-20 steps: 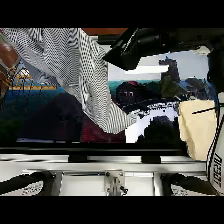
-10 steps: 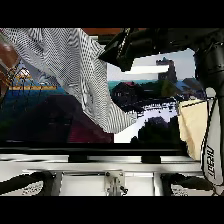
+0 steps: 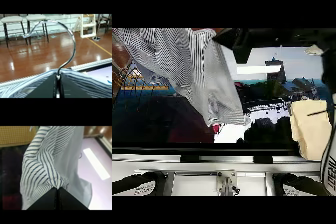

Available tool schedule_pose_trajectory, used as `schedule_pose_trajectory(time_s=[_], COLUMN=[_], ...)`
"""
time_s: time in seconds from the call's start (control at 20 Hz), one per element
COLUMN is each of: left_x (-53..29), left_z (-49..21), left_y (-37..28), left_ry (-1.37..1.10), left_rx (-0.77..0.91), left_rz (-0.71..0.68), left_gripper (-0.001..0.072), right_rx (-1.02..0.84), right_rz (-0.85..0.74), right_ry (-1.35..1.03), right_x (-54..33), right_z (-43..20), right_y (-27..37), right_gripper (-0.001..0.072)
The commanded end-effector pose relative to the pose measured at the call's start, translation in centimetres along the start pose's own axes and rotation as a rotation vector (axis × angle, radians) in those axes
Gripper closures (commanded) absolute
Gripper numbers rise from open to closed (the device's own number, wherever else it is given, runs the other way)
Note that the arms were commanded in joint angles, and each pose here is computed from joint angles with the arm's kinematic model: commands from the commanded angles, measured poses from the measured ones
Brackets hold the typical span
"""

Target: Fold the shirts.

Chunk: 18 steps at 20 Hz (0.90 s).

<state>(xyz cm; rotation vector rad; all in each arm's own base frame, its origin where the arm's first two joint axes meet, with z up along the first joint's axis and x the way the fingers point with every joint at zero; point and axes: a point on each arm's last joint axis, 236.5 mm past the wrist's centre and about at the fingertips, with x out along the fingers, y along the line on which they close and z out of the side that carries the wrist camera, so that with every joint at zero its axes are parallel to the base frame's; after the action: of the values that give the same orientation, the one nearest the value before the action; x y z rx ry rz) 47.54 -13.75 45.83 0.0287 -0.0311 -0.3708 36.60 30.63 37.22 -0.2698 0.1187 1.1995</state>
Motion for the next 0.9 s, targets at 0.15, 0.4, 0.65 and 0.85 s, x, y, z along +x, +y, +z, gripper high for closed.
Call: schedule_pose_trajectory(time_s=[0.15,0.4,0.65,0.85], left_x=[0.5,1.0,0.9,0.7], left_z=[-1.0,-0.8,-0.2,-0.2], left_y=[0.4,0.7,0.8,0.7], left_ry=[0.026,0.003,-0.019,-0.012], left_rx=[0.024,-0.015,-0.014,-0.014], left_rz=[0.014,0.022,0.027,0.024], left_gripper=[0.0663,0.0664,0.0664,0.0663], right_rx=[-0.106,-0.058,-0.099,-0.120], right_rz=[-0.069,0.039,-0.094,-0.203], right_ry=[-0.093,0.063,0.183,0.130], right_x=[-4.5,-1.0,-0.8,-0.9], right_z=[6.0,2.8,0.3,1.8], right_y=[3.7,8.0,5.5,2.9], right_gripper=[0.0632,0.0631,0.0631,0.0534])
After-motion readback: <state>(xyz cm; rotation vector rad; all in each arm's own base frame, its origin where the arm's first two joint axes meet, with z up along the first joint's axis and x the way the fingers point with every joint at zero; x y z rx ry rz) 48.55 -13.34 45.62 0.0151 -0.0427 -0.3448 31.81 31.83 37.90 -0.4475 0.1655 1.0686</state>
